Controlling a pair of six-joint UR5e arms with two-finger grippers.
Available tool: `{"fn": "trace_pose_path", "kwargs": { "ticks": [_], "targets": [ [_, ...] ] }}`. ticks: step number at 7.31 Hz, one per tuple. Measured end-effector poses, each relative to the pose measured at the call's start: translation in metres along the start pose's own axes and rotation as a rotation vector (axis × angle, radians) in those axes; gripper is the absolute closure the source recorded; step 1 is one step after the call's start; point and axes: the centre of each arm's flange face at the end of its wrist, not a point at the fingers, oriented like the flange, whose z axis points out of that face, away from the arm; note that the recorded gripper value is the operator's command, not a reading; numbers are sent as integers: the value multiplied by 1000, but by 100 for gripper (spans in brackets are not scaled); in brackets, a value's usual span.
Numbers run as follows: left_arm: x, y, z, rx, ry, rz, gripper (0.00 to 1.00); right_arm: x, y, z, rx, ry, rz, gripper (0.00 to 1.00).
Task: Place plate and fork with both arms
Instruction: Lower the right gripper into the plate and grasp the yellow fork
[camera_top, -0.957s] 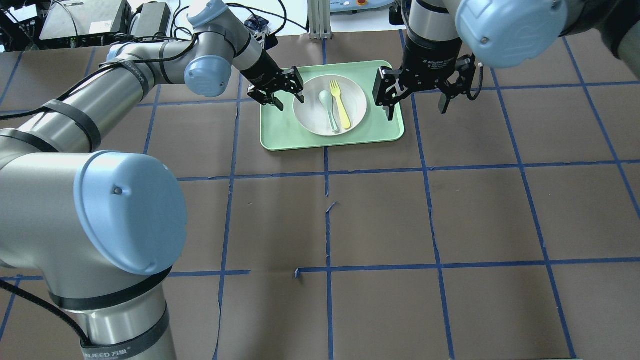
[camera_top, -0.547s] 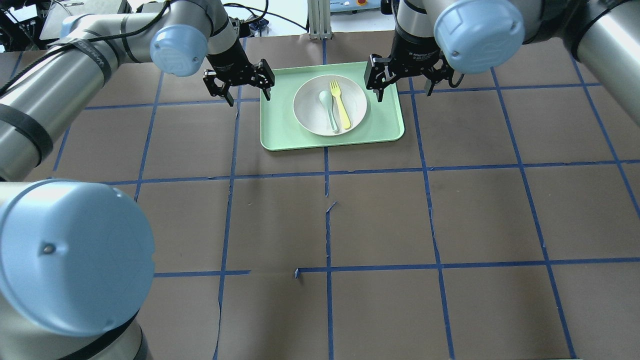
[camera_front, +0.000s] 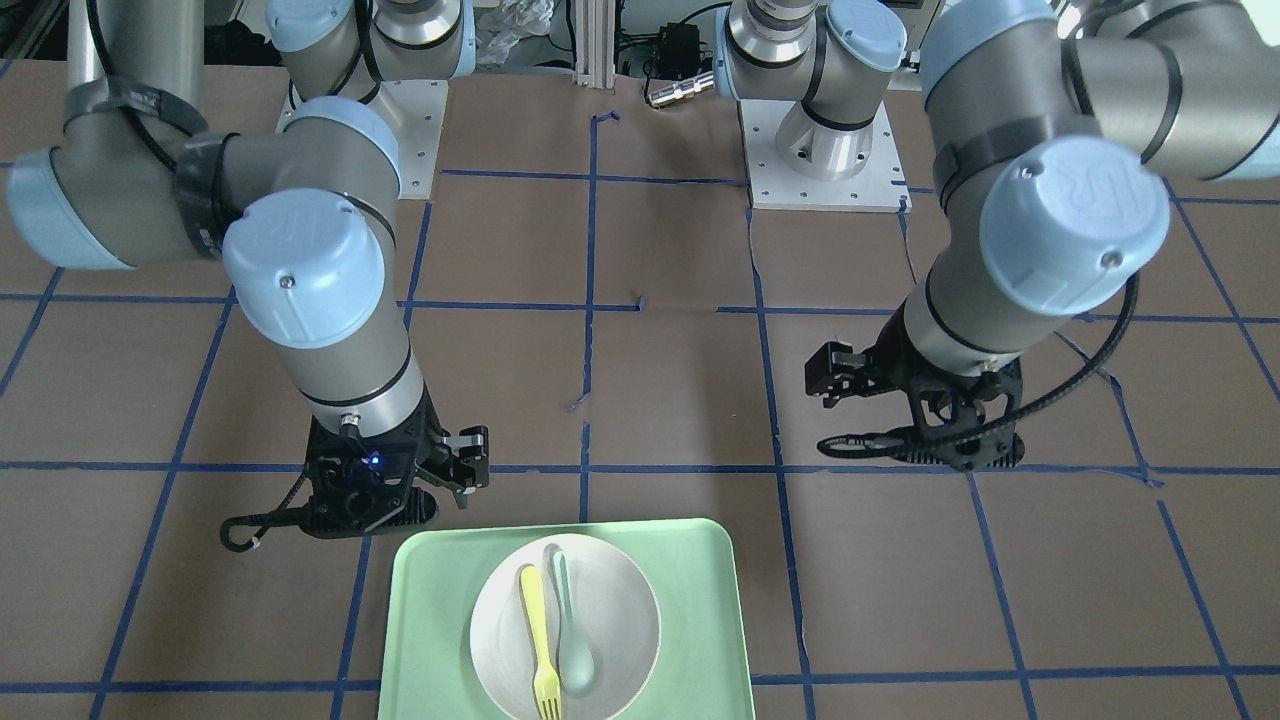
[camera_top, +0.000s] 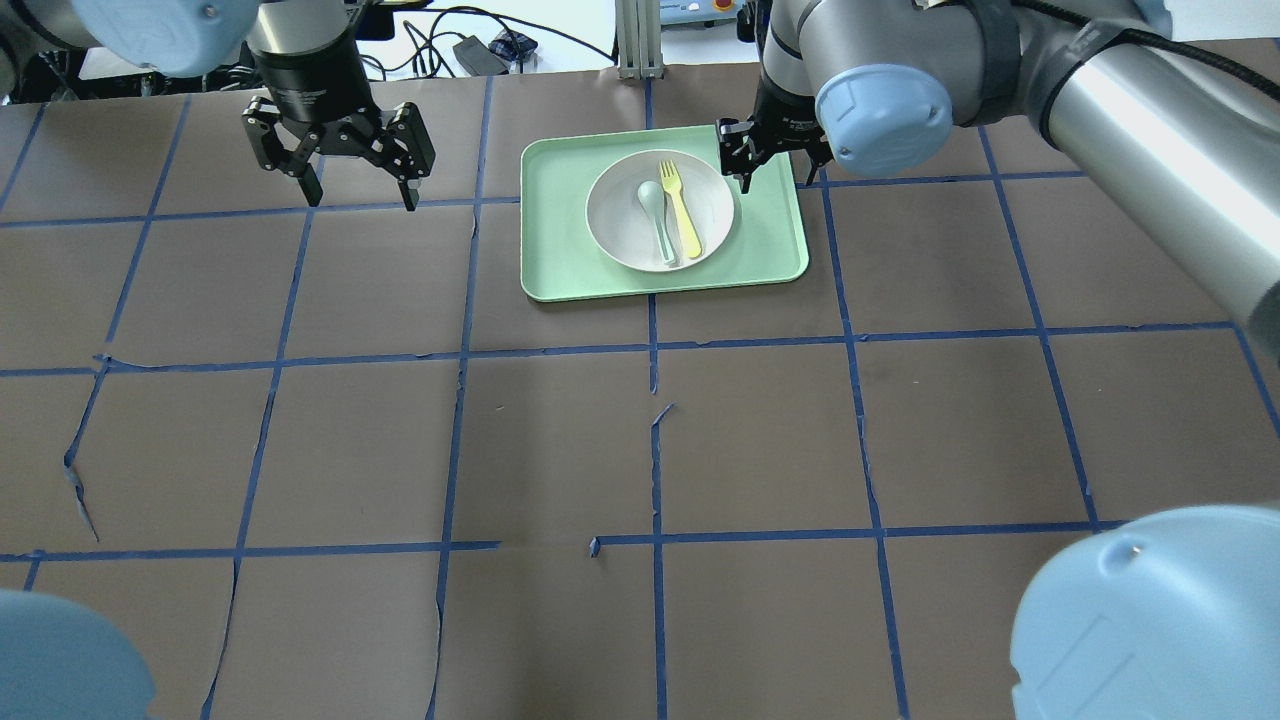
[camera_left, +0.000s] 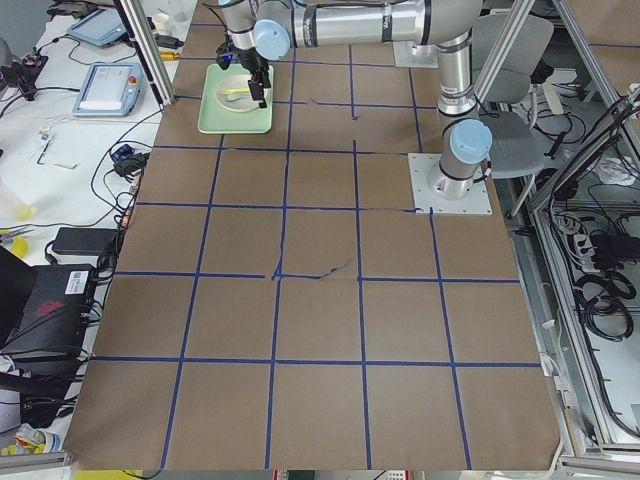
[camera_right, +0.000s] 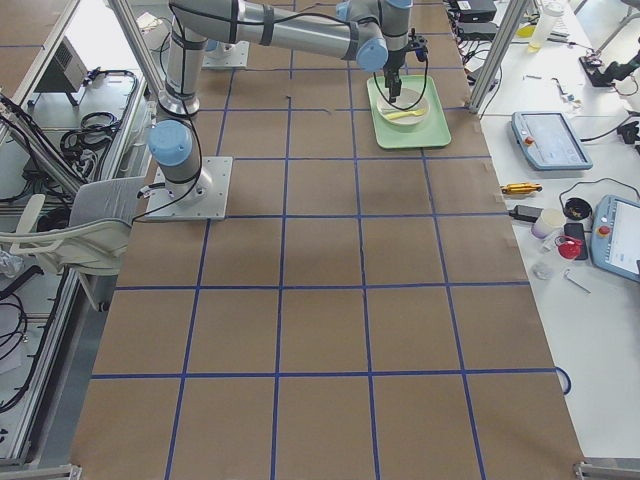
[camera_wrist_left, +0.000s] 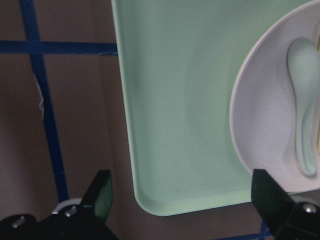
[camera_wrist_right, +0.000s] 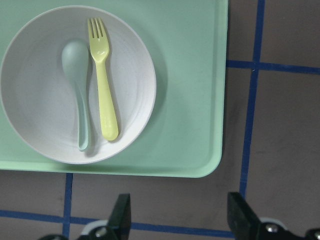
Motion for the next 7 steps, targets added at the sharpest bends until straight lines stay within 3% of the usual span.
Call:
{"fn": "trace_pose_path", "kwargs": {
  "ticks": [2, 3, 7],
  "targets": [
    [-26, 28, -22, -17, 12, -28, 0, -13, -13, 41, -14, -103, -37, 36],
    [-35, 33, -23, -20, 19, -44, 0, -15, -21, 59, -2, -124, -53, 36],
    [-39, 41, -18, -30, 45, -54, 0, -25, -59, 106, 19, -131, -74, 43]
  ]
}}
